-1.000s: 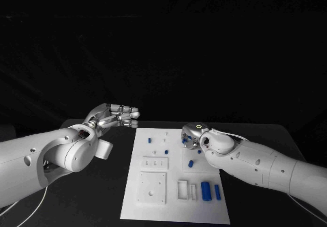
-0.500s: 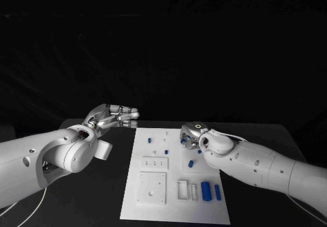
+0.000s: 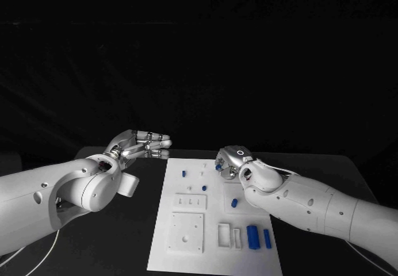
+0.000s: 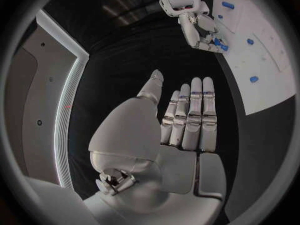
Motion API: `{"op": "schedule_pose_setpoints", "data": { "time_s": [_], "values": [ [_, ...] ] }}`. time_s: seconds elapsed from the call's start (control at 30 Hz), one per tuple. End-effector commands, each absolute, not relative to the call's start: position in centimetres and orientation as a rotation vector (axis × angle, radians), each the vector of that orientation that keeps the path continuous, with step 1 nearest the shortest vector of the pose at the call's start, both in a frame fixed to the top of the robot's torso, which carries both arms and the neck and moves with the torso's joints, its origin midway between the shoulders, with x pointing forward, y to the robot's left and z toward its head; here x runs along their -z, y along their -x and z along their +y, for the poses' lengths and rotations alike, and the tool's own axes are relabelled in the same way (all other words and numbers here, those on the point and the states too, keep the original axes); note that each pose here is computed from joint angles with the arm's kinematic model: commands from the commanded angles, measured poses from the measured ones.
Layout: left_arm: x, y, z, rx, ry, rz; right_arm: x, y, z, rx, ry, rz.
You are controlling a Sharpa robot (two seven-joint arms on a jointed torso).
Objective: Assemble the parts on the task board
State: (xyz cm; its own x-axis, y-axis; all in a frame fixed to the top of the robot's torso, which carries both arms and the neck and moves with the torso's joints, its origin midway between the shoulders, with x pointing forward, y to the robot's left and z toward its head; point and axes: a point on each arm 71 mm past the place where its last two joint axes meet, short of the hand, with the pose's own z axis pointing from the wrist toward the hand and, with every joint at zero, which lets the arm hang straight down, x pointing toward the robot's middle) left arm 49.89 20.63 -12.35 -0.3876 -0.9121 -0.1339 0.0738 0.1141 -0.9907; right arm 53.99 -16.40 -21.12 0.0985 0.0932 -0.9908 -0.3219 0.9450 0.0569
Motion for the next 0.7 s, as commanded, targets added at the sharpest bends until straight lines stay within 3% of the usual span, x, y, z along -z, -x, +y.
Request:
{"op": "schedule_pose_setpoints", "data": {
  "time_s": [0.03,0.7],
  "values": [
    [12.3,-49.9,20.3,1.425,0.849,1.522,20.4,-54.2,-16.3,-0.295,0.136,1.374],
    [12.2,-49.8,19.5,1.443,0.838,1.535,20.1,-55.1,-14.4,-0.305,0.125,1.366]
  ]
}}
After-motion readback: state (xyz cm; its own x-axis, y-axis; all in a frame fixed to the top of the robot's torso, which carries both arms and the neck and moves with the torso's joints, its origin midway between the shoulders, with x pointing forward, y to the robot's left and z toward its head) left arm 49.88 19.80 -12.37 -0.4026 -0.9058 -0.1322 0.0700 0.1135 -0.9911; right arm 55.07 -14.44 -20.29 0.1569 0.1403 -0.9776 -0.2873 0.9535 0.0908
